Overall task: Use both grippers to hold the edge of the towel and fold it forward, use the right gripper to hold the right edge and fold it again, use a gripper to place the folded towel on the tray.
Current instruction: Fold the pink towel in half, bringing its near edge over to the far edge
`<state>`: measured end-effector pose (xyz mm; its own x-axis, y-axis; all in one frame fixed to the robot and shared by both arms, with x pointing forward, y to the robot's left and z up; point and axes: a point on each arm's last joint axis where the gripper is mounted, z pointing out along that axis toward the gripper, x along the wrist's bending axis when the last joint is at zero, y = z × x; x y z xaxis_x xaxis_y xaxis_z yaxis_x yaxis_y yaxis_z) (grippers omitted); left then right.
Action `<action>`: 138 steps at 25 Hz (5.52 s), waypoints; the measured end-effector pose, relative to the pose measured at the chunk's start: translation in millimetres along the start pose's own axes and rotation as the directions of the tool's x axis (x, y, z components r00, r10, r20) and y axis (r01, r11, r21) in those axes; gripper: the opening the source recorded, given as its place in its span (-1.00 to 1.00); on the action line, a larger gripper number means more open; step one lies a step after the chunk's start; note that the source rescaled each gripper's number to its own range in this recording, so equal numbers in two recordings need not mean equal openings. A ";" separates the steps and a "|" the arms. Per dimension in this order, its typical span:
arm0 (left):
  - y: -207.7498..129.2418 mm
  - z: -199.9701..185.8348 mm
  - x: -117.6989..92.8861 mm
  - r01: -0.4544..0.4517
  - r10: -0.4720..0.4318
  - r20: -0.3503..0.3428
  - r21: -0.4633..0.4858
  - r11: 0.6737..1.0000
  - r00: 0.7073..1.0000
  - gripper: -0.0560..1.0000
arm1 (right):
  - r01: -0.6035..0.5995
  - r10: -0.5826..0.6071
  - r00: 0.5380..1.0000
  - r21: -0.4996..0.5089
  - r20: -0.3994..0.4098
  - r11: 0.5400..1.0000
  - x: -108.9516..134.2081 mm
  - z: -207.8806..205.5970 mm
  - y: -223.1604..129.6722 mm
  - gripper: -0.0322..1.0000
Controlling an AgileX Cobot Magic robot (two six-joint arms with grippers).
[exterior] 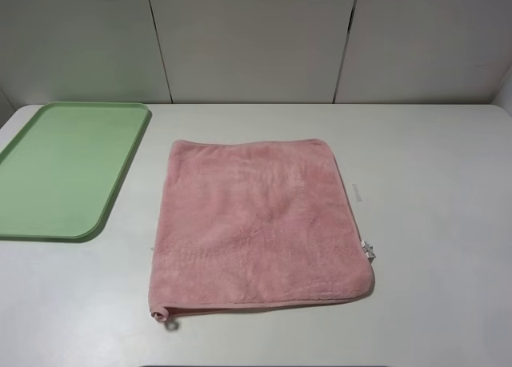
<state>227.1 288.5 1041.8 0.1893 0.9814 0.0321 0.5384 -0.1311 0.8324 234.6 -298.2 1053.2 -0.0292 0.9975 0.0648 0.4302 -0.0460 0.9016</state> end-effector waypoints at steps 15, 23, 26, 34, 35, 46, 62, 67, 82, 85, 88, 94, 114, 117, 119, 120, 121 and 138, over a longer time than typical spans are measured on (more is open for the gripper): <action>0.0 0.0 0.0 0.000 0.000 0.000 0.000 1.000 1.000 1.00 | 0.000 0.000 1.000 0.000 0.000 1.000 0.0 0.0 0.0 1.00; 0.0 0.0 0.0 0.000 0.000 0.000 0.000 1.000 1.000 1.00 | 0.000 0.000 1.000 0.000 0.000 1.000 0.0 0.0 0.0 1.00; 0.0 0.0 0.0 0.000 0.000 0.000 0.000 1.000 1.000 1.00 | 0.000 0.000 1.000 0.000 0.000 1.000 0.0 0.0 0.0 1.00; 0.0 0.0 0.0 0.000 0.000 0.000 0.000 1.000 1.000 1.00 | -0.001 0.001 1.000 0.000 -0.001 1.000 0.1 0.0 0.0 1.00; 0.0 0.0 0.0 0.000 0.000 0.000 0.000 1.000 1.000 1.00 | -0.001 0.001 1.000 0.000 -0.002 1.000 0.2 0.0 0.0 1.00; 0.0 0.0 -0.1 0.000 0.000 0.001 0.000 1.000 1.000 1.00 | -0.004 0.004 1.000 0.038 -0.003 0.999 0.7 5.3 2.5 1.00; 72.2 7.6 10.6 -0.053 0.048 0.035 0.160 0.986 0.998 1.00 | 0.181 -0.165 0.981 0.197 -0.098 0.964 10.8 53.1 63.1 1.00; 103.6 31.5 12.1 -0.165 0.132 0.139 0.255 0.953 0.981 1.00 | 0.308 -0.265 0.945 0.248 -0.192 0.919 21.3 81.0 71.1 1.00; 113.2 112.7 -42.6 -0.653 0.408 0.574 0.321 0.686 0.710 0.99 | 0.740 -0.532 0.639 0.254 -0.555 0.623 77.0 146.5 48.4 1.00; 110.6 124.3 -53.0 -0.725 0.461 0.609 0.299 0.620 0.646 0.98 | 0.796 -0.561 0.564 0.218 -0.607 0.564 88.2 152.5 41.8 1.00; 106.0 134.8 -63.4 -0.803 0.525 0.636 0.280 0.526 0.566 0.98 | 0.841 -0.588 0.490 0.173 -0.644 0.512 99.1 159.4 35.7 1.00; 93.1 149.7 -86.9 -0.899 0.578 0.697 0.248 0.360 0.424 0.95 | 0.886 -0.601 0.403 0.129 -0.691 0.445 118.7 175.8 20.9 1.00; 51.3 197.2 -104.7 -0.950 0.595 0.745 0.182 0.252 0.301 0.94 | 0.980 -0.591 0.143 0.031 -0.794 0.196 144.9 214.9 -27.5 1.00; 41.8 199.9 -103.3 -0.956 0.607 0.744 0.157 0.248 0.279 0.94 | 0.983 -0.582 0.132 0.032 -0.803 0.178 146.1 220.0 -33.6 1.00; 36.5 200.9 -102.1 -0.961 0.615 0.745 0.138 0.239 0.260 0.94 | 0.985 -0.573 0.128 0.039 -0.810 0.166 147.2 225.0 -39.6 1.00; 33.9 201.0 -101.3 -0.963 0.616 0.746 0.132 0.233 0.252 0.94 | 0.986 -0.566 0.127 0.043 -0.815 0.158 147.3 226.9 -42.6 1.00; 32.2 201.2 -100.8 -0.965 0.618 0.747 0.128 0.229 0.246 0.94 | 0.987 -0.560 0.125 0.047 -0.819 0.151 147.8 229.5 -46.0 1.00; 11.2 205.9 -96.9 -0.969 0.665 0.718 0.056 0.240 0.206 0.94 | 0.996 -0.474 0.088 0.084 -0.876 0.031 147.6 258.5 -94.7 1.00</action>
<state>383.9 163.1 934.1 0.9866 0.0141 0.1626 -0.0086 -0.9904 0.1378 422.8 -132.6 866.8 -0.9969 0.0624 -0.0471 0.0597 0.9966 0.0563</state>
